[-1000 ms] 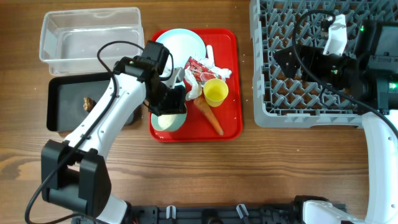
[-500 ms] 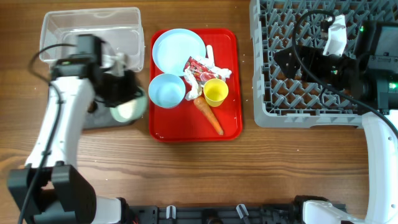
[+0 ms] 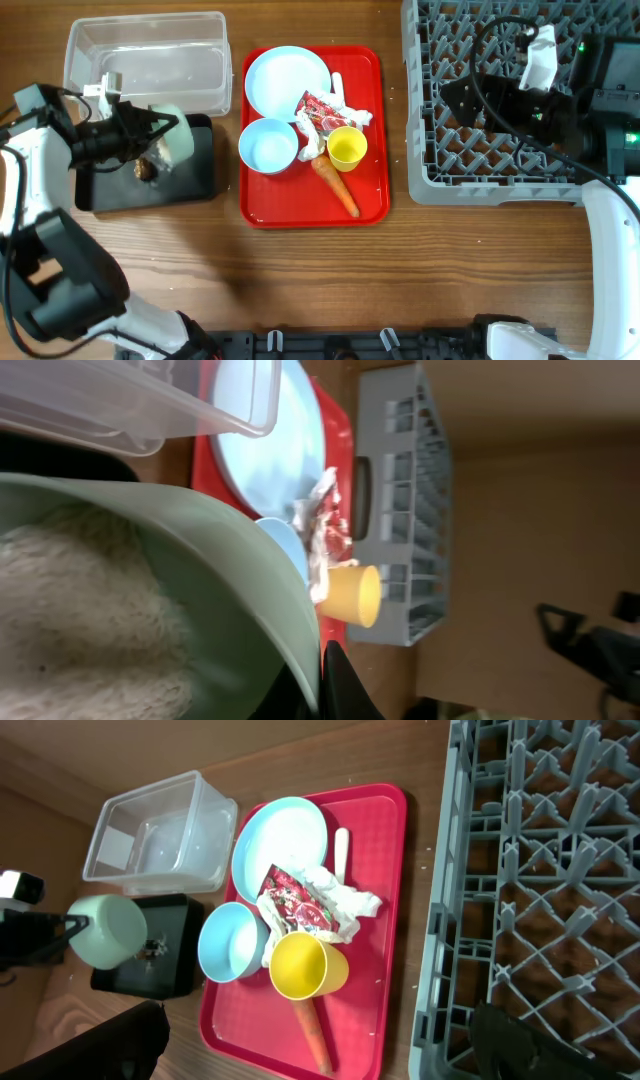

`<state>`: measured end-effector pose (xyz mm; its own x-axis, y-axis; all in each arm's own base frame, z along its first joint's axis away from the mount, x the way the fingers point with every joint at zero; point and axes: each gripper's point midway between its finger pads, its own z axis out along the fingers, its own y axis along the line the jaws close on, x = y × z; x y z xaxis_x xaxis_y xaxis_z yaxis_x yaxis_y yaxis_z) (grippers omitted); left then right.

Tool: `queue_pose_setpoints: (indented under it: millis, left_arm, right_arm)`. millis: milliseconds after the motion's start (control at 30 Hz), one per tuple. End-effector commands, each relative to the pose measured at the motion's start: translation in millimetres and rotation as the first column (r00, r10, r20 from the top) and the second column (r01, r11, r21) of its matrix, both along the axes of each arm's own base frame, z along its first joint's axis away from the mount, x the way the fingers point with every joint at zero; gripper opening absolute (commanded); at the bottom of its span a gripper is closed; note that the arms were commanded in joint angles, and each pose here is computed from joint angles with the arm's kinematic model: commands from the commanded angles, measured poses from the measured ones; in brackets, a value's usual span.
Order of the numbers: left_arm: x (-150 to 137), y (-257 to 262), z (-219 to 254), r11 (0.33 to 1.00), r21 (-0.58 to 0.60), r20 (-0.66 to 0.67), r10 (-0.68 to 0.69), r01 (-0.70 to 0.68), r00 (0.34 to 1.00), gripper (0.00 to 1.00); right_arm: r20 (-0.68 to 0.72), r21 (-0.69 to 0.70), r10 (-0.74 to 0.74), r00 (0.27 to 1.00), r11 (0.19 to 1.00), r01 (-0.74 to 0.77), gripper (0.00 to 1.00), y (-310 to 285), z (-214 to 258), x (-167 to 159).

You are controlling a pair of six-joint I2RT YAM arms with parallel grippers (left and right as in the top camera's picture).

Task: Sort waste into correct bins and load items into the dishwasher rack
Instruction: 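Tip the rice from the green bowl onto the black tray with left gripper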

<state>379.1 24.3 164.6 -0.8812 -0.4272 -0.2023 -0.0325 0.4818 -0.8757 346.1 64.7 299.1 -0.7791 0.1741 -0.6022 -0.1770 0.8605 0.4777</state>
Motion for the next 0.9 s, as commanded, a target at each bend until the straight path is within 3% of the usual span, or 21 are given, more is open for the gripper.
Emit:
queue_pose_setpoints:
  millis: [0,167,300,867]
  left_arm:
    - [10,7,8,0.979,-0.203,0.079,0.009,0.007,0.997,0.04]
    - [15,21,-15,0.952,-0.303,0.035,0.045,-0.032,0.998,0.04]
    - [16,33,-3,0.859,-0.504,-0.002,0.099,-0.087,0.995,0.04]
    - [3,46,0,0.790,-0.574,-0.175,0.138,-0.215,0.975,0.04]
  right_arm:
    - [-0.002,-0.004,-0.005,1.000,1.000,0.005,1.00,0,1,2]
    - [-0.003,-0.004,-0.005,1.000,1.000,0.005,1.00,0,1,2]
    - [-0.018,0.006,-0.016,1.000,1.000,0.016,1.00,0,0,1]
    - [-0.035,0.009,-0.019,0.999,1.000,0.019,1.00,0,-2,-2]
